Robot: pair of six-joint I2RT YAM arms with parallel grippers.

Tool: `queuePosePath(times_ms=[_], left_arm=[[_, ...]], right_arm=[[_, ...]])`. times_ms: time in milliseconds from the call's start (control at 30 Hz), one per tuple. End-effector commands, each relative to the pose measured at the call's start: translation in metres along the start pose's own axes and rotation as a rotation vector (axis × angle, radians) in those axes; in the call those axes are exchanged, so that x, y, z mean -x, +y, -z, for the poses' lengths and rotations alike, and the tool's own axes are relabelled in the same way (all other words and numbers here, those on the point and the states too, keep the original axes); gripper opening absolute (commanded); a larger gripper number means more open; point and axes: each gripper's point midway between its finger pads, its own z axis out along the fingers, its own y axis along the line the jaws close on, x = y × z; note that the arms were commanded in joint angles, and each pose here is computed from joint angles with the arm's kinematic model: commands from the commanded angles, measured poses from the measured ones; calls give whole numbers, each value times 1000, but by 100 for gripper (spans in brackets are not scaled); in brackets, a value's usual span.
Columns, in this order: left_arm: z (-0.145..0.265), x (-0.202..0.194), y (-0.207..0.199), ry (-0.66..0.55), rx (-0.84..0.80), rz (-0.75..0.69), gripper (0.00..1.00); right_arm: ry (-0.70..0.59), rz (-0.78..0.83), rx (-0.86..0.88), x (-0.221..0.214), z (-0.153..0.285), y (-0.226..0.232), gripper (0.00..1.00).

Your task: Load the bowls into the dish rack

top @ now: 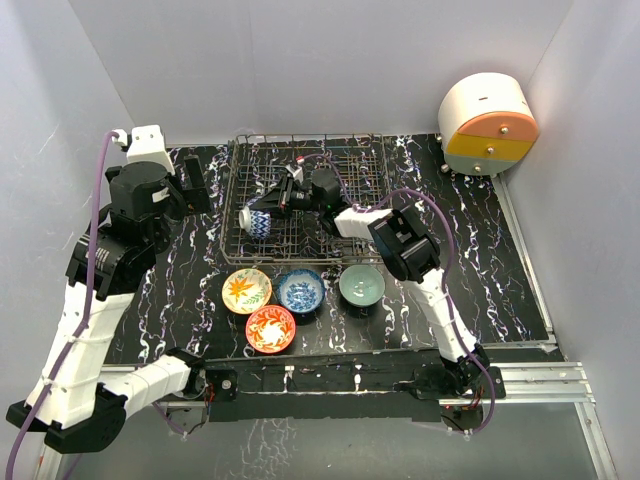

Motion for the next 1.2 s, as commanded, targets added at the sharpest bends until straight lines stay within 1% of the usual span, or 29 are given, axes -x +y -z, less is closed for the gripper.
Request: queuePosePath(times_ms=[0, 333, 533, 767, 933, 1067, 1167], left_arm=[[5, 9, 7, -39, 21, 6, 97], [2, 6, 4, -39, 15, 11, 97], [5, 7, 7, -46, 20, 13, 97], [4, 9, 7, -50, 21, 19, 97], [3, 10, 6, -49, 22, 18, 97], [3, 10, 6, -49, 28, 19, 97], [2, 11, 6, -48, 29, 16, 97]], right_arm=[[33, 98, 83, -8, -1, 44, 8], [107, 20, 55, -30, -8, 25, 8], [125, -13, 31, -37, -7, 15, 9], [170, -91, -10, -47, -2, -11, 10], [163, -106, -41, -48, 6, -23, 16], [127, -91, -61, -36, 15, -26, 26], [103, -77, -66, -24, 22, -26, 27]])
